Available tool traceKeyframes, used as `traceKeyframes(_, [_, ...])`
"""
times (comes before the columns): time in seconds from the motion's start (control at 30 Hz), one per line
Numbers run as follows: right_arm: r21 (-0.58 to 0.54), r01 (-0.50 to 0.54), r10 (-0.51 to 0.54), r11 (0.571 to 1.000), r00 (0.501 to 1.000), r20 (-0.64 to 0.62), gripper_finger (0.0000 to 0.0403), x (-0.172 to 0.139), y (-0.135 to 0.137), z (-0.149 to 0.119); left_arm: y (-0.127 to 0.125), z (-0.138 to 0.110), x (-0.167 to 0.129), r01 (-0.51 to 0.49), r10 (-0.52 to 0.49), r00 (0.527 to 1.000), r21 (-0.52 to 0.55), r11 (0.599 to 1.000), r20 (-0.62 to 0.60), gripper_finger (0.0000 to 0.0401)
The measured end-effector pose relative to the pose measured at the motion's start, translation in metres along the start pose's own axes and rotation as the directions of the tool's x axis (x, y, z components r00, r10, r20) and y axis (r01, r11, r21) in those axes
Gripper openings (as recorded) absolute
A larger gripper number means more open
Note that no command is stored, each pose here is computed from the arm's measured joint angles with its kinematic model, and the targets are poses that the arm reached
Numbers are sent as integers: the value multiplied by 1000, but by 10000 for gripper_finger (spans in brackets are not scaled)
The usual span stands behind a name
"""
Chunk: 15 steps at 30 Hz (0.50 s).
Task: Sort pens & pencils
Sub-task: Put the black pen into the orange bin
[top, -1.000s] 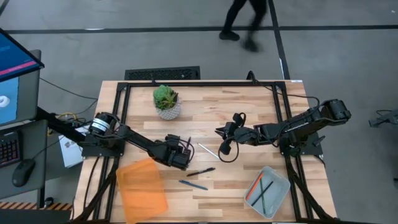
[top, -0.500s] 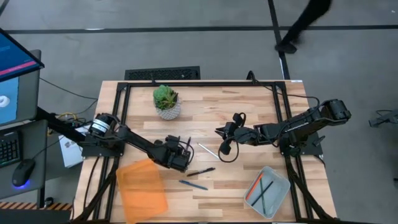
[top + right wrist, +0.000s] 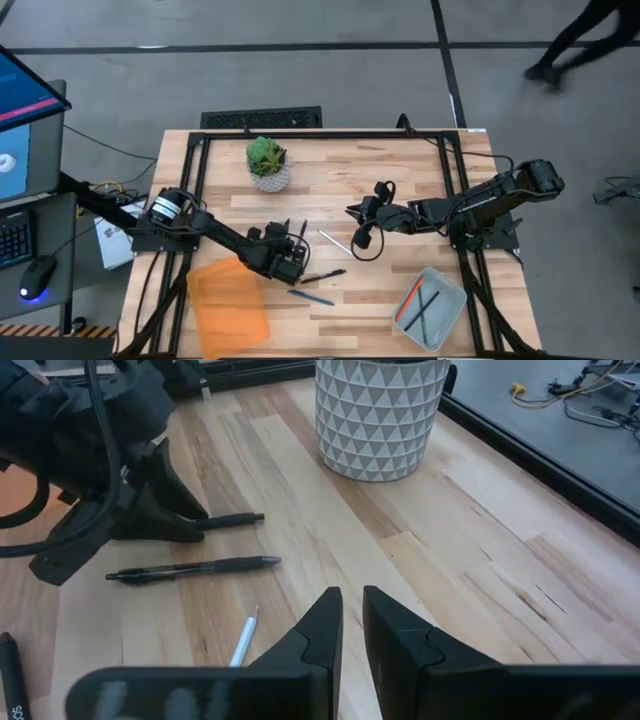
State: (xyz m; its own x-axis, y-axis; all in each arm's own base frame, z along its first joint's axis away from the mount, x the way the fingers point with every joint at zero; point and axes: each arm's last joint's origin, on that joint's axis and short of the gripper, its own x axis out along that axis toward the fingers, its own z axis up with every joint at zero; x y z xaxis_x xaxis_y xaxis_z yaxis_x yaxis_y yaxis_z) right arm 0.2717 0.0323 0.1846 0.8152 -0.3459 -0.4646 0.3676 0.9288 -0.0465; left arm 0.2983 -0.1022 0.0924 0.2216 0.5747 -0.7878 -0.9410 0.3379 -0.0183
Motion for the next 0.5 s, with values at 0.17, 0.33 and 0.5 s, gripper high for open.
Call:
traceKeyframes(0.17, [0, 0, 0, 1000, 1000, 0, 67, 0, 0, 0, 0, -3, 3, -12, 12, 1000, -4, 1000, 26, 114])
traceKeyframes(0.33, [3, -3, 3, 1000, 1000, 6, 67, 0, 0, 1, 0, -4, 4, -13, 13, 999, -2, 1000, 41, 114])
traceKeyframes(0.5, [5, -4, 4, 1000, 1000, 10, 67, 0, 1, 1, 1, -5, 4, -14, 14, 999, -4, 1000, 41, 114])
